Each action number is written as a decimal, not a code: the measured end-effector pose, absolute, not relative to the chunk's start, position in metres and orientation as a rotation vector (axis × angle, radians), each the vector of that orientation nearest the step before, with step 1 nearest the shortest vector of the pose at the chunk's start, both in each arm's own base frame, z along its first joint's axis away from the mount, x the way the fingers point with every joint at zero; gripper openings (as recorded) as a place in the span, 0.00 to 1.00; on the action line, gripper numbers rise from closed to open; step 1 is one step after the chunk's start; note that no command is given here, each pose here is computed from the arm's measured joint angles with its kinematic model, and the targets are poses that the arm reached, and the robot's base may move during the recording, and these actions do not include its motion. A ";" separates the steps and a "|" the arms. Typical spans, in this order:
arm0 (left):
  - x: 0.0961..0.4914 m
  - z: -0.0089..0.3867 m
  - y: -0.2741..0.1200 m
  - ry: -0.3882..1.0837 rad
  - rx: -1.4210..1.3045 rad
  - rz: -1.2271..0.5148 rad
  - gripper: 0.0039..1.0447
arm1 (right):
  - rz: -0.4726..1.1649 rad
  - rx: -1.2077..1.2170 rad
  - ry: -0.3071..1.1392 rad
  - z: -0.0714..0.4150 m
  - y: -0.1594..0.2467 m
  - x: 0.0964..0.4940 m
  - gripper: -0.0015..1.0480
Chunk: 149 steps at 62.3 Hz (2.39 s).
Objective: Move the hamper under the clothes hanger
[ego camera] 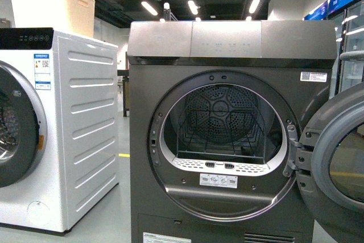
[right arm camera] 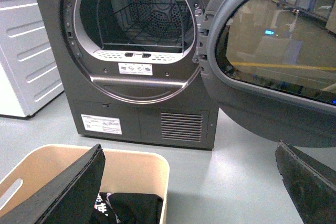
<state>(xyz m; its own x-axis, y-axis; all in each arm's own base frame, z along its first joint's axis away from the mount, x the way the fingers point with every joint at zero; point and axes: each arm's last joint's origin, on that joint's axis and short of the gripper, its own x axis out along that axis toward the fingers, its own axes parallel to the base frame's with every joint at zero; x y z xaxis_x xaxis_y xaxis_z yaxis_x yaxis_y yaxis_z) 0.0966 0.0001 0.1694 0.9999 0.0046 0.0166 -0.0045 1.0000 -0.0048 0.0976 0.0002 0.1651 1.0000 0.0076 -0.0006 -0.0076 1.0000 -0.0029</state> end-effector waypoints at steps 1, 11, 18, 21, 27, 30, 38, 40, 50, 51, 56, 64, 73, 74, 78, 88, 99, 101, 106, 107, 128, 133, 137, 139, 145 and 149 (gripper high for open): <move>0.097 0.169 0.000 -0.017 -0.005 0.004 0.94 | 0.006 -0.003 0.000 0.165 0.000 0.098 0.92; 0.097 0.169 0.000 -0.017 -0.005 0.000 0.94 | 0.000 -0.002 0.000 0.165 0.000 0.098 0.92; 0.097 0.169 0.000 -0.017 -0.005 0.000 0.94 | 0.000 -0.002 0.000 0.165 0.000 0.098 0.92; 0.097 0.169 0.000 -0.017 -0.005 0.000 0.94 | 0.001 -0.002 0.000 0.165 0.000 0.098 0.92; 0.103 0.166 -0.001 0.190 -0.080 0.121 0.94 | 0.007 0.002 0.011 0.165 0.000 0.098 0.92; 0.115 0.165 -0.001 0.261 -0.100 0.106 0.94 | 0.064 0.059 0.126 0.166 0.002 0.102 0.92; 0.157 0.182 0.011 0.273 -0.102 0.104 0.94 | 0.178 0.123 0.234 0.178 0.009 0.147 0.92; 0.170 0.185 0.015 0.272 -0.093 0.113 0.94 | 0.207 0.137 0.259 0.179 0.010 0.161 0.92; 0.240 0.176 0.032 0.382 -0.069 0.095 0.94 | 0.249 0.181 0.517 0.153 0.015 0.224 0.92; 0.251 0.170 0.035 0.412 -0.061 0.105 0.94 | 0.251 0.179 0.545 0.149 0.016 0.230 0.92; 0.285 0.141 0.039 0.540 -0.069 0.099 0.94 | 0.235 0.159 0.654 0.126 0.017 0.259 0.92; 0.315 0.106 0.036 0.653 -0.061 0.090 0.94 | 0.200 0.151 0.735 0.098 0.017 0.290 0.92; 0.346 0.071 0.022 0.772 -0.039 0.074 0.94 | 0.174 0.137 0.825 0.061 0.021 0.309 0.92; 0.349 0.069 0.021 0.782 -0.043 0.073 0.94 | 0.172 0.133 0.831 0.058 0.022 0.310 0.92; 0.362 0.059 0.015 0.817 -0.062 0.066 0.94 | 0.171 0.121 0.854 0.047 0.027 0.318 0.92; 0.384 0.042 0.000 0.852 -0.099 0.053 0.94 | 0.163 0.093 0.890 0.027 0.031 0.332 0.92; 0.395 0.028 -0.012 0.881 -0.086 0.036 0.94 | 0.145 0.087 0.921 0.010 0.031 0.339 0.92; 0.397 0.026 -0.014 0.887 -0.084 0.030 0.94 | 0.141 0.086 0.927 0.006 0.031 0.340 0.92; 0.400 0.020 -0.021 0.901 -0.077 0.008 0.94 | 0.139 0.086 0.946 -0.003 0.032 0.340 0.92; 0.401 0.019 -0.023 0.902 -0.076 0.001 0.94 | 0.137 0.086 0.952 -0.006 0.032 0.339 0.92; 0.409 0.000 -0.043 0.952 -0.059 -0.064 0.94 | 0.132 0.087 0.978 -0.024 0.034 0.346 0.92; 0.410 -0.004 -0.045 0.952 -0.062 -0.078 0.94 | 0.128 0.086 0.978 -0.026 0.033 0.348 0.92; 0.411 -0.006 -0.047 0.953 -0.063 -0.090 0.94 | 0.126 0.086 0.980 -0.028 0.033 0.349 0.92; 0.411 -0.007 -0.047 0.954 -0.064 -0.097 0.94 | 0.125 0.086 0.982 -0.029 0.033 0.349 0.92; 0.415 -0.006 -0.049 0.954 -0.061 -0.114 0.94 | 0.121 0.085 0.988 -0.032 0.032 0.351 0.92; 0.418 -0.005 -0.051 0.952 -0.056 -0.123 0.94 | 0.119 0.084 0.990 -0.032 0.032 0.351 0.92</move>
<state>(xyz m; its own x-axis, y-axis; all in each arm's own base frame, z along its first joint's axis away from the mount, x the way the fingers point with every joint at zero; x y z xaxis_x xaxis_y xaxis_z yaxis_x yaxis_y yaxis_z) 0.4176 -0.0512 -0.0052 0.5736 -0.1294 -0.8088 0.0803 0.9916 -0.1017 0.3510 0.0324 -0.0323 0.5432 0.1380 -0.8282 -0.0618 0.9903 0.1245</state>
